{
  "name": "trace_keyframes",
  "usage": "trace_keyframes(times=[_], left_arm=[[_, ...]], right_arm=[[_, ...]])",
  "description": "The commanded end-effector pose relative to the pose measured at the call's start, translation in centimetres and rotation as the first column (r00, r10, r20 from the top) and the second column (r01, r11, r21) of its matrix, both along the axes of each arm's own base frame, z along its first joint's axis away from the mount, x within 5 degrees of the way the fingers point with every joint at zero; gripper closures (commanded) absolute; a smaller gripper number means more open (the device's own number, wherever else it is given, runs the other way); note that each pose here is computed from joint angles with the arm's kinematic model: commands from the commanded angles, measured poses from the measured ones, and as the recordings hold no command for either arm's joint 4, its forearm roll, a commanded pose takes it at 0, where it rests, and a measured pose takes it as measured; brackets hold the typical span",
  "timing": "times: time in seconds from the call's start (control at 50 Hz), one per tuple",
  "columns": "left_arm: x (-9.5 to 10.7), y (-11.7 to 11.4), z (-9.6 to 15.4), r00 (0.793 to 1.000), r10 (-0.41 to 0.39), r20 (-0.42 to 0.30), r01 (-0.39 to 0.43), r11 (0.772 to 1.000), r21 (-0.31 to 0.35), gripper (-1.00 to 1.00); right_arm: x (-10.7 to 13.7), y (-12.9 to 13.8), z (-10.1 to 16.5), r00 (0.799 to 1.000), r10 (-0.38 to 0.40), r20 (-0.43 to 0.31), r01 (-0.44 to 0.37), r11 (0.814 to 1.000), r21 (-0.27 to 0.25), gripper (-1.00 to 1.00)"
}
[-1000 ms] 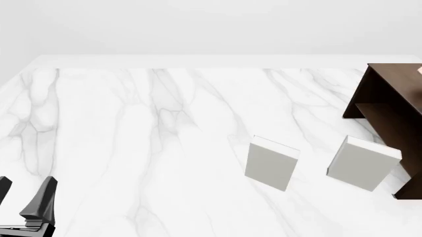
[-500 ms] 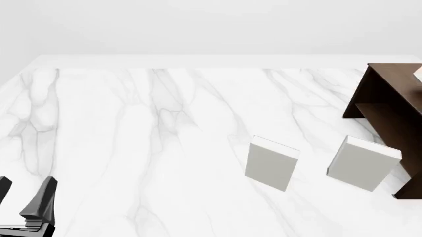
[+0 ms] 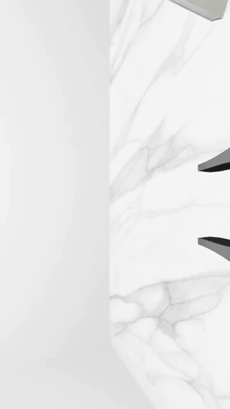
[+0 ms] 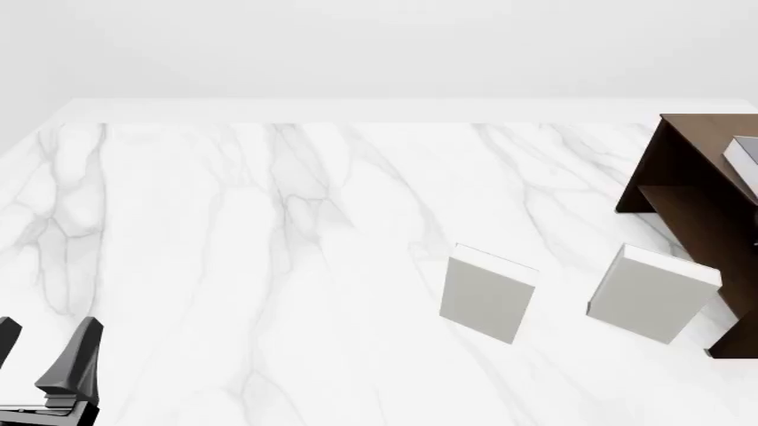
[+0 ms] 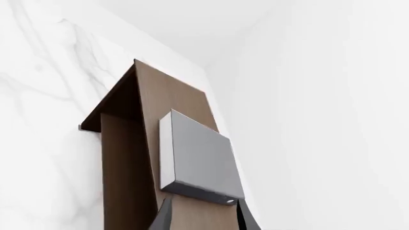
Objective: Pick up the book on the left and place it on top of the shelf.
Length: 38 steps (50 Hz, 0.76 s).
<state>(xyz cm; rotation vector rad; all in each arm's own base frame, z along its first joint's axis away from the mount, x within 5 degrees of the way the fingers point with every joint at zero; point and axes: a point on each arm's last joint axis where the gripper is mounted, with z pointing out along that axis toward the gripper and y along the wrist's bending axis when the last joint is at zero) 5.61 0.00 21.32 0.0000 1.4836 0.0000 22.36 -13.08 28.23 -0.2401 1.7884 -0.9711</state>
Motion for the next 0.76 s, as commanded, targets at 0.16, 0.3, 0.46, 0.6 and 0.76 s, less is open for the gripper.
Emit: trace_keyframes(times=[0.16,0.3,0.46,0.6,0.76], left_arm=[[0.0,0.0,0.0,1.0,0.0,0.0,0.0,1.0,0.0,-1.0],[0.0,0.0,0.0,1.0,0.0,0.0,0.0,1.0,0.0,-1.0],[0.0,0.0,0.0,1.0,0.0,0.0,0.0,1.0,0.0,-1.0],[0.0,0.0,0.0,1.0,0.0,0.0,0.0,1.0,0.0,-1.0],[0.0,0.0,0.0,1.0,0.0,0.0,0.0,1.0,0.0,-1.0]], right_arm=[[-1.9,1.4,1.7,0.996,0.003,0.087,-0.005,1.0,0.026,-1.0],[-3.0,2.6,3.1,0.99,0.019,0.143,-0.026,0.998,0.048,-1.0],[-4.6,3.6,4.4,0.98,0.02,0.197,-0.033,0.998,0.062,-1.0],[-5.8,4.1,4.7,0.973,0.013,0.232,-0.033,0.996,0.08,-1.0],[-7.0,5.1,5.1,0.96,0.025,0.279,-0.058,0.992,0.109,-1.0]])
